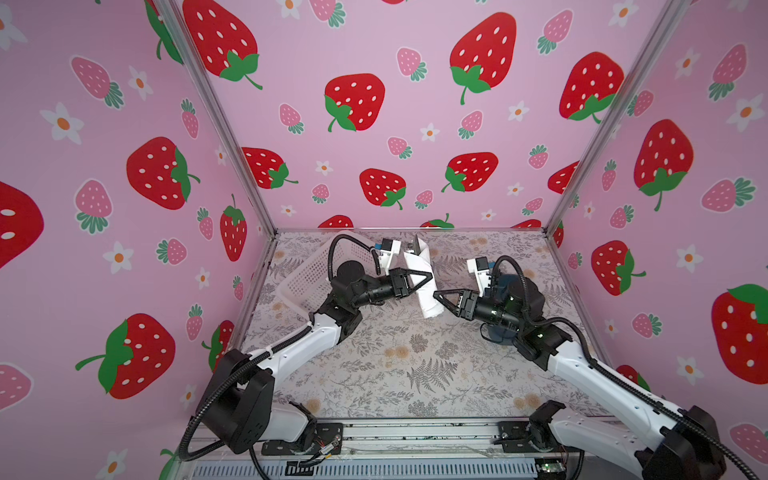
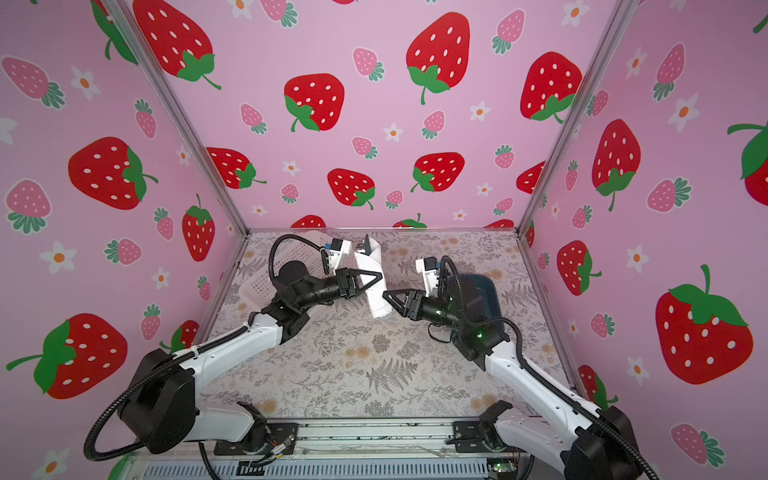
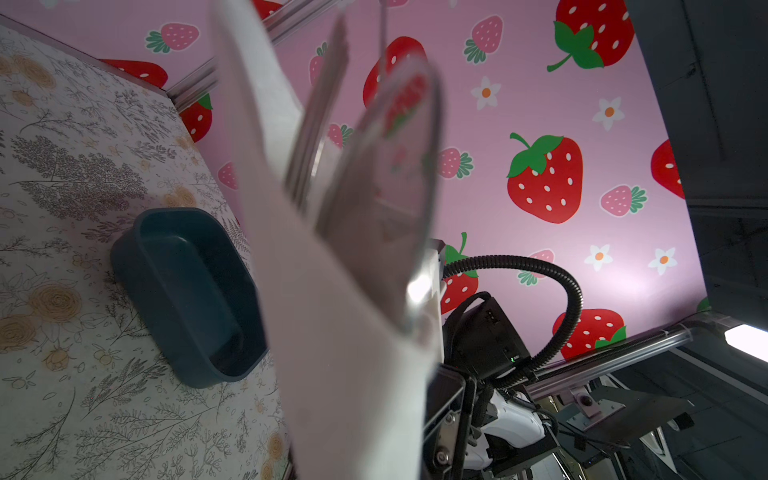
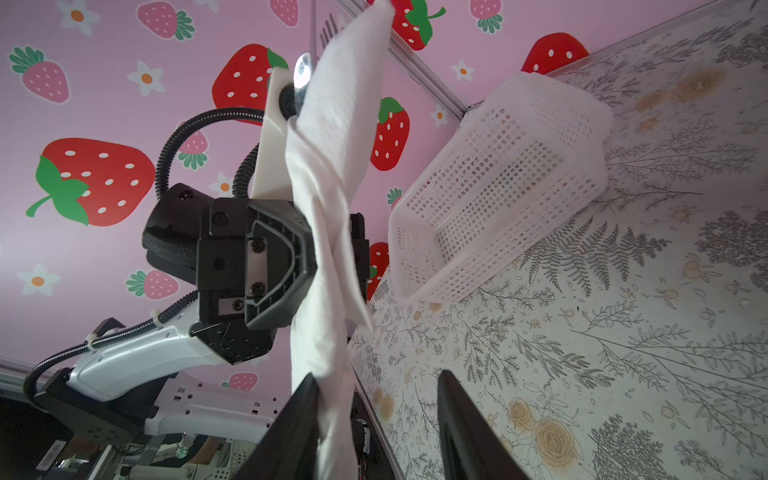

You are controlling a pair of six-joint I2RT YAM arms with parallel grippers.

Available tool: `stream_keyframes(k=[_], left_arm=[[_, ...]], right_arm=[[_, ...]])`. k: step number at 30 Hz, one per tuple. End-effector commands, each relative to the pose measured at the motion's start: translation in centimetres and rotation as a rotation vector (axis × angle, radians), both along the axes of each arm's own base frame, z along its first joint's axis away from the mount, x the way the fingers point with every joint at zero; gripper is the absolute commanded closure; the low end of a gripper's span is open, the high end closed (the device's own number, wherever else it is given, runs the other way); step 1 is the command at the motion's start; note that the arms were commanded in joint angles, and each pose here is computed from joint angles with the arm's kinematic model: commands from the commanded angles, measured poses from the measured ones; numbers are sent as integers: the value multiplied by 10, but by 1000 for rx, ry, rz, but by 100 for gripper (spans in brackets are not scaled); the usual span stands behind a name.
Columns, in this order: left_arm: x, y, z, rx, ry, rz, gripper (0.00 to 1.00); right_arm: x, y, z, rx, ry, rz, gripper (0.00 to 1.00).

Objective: Place the utensils on the paper napkin and roll it up
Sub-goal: 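Open the right gripper and pull it back from the bundle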

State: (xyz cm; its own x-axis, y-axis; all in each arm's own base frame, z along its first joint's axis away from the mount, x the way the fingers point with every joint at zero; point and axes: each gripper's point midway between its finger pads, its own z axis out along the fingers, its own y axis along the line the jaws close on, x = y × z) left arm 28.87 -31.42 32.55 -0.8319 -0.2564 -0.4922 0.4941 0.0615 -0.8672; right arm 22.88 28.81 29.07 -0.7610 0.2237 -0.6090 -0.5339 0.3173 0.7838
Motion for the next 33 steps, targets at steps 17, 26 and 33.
stream_keyframes(k=[17, 26, 33], left_arm=[[-12, 7, 41, -22, -62, -12, 90], [-7, 13, 39, -3, -69, 5, 91], [15, 38, 33, -13, -39, 58, 91]], right_arm=[[7, -20, 4, 12, 69, -109, 50], [10, -30, 6, -14, 25, -139, 41], [15, -42, -6, -123, -11, -183, 37]])
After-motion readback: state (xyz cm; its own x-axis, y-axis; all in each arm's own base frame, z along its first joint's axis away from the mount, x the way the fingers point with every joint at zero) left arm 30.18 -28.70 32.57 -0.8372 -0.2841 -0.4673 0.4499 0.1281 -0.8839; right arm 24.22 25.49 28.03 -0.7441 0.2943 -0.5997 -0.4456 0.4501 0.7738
